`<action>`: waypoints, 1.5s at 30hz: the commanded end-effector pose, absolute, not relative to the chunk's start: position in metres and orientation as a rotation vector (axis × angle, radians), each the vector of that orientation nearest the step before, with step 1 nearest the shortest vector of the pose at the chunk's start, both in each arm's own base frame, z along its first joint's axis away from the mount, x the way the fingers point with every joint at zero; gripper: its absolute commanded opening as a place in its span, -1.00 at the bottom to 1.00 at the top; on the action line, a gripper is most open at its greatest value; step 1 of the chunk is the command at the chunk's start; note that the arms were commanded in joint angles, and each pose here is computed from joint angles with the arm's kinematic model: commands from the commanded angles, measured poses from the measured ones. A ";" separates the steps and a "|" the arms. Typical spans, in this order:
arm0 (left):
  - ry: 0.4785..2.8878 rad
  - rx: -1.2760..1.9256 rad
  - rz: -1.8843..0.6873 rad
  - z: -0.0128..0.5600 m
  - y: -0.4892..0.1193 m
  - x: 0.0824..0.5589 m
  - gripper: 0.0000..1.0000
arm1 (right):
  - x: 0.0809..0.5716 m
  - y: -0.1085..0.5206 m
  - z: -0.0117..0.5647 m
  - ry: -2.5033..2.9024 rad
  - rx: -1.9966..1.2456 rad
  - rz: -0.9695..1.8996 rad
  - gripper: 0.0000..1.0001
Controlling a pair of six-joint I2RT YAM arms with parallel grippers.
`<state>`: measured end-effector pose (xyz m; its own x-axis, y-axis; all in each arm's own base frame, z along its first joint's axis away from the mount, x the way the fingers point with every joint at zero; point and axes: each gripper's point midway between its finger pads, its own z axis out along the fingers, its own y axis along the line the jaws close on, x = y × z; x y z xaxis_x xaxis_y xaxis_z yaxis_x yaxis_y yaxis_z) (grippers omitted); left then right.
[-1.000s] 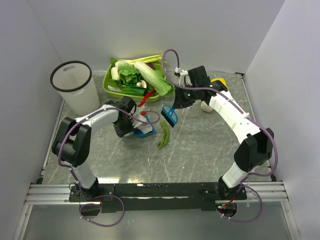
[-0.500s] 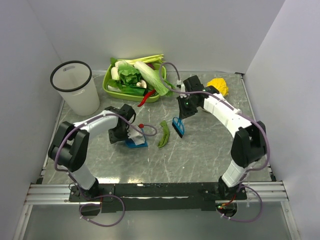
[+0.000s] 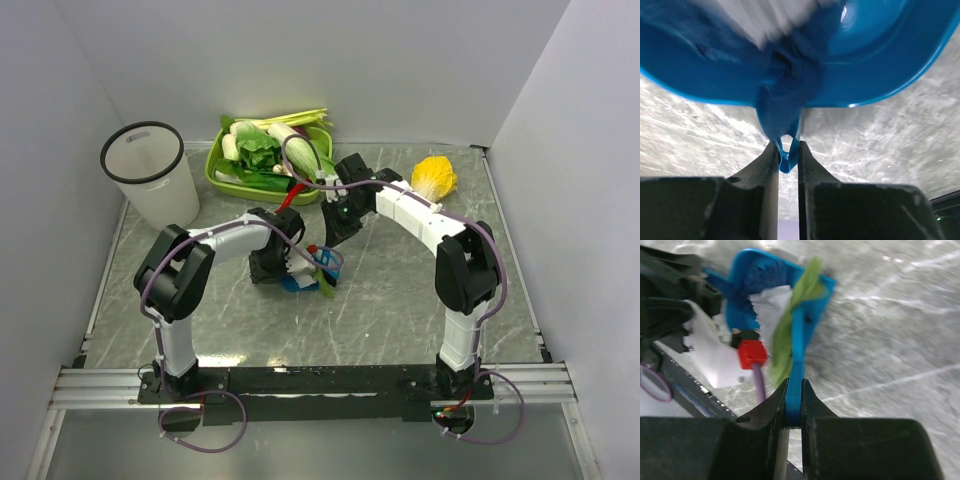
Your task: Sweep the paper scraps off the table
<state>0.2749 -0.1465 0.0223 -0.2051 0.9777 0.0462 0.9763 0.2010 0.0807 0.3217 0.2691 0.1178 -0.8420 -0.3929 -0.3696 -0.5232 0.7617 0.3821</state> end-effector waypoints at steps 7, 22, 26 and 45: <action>2.385 1.859 -0.095 0.024 -0.180 0.270 -0.98 | 0.326 0.286 0.154 2.559 -0.780 0.774 -1.00; 2.242 1.724 -0.287 0.038 -0.191 0.269 -0.98 | 0.335 0.284 0.219 2.325 -0.908 0.574 -1.00; 2.191 1.685 -0.325 0.043 -0.199 0.270 -0.98 | 0.323 0.292 0.238 2.231 -0.994 0.505 -1.00; 2.080 1.608 -0.319 0.062 -0.207 0.281 -0.98 | 0.331 0.297 0.304 2.041 -0.938 0.571 -1.00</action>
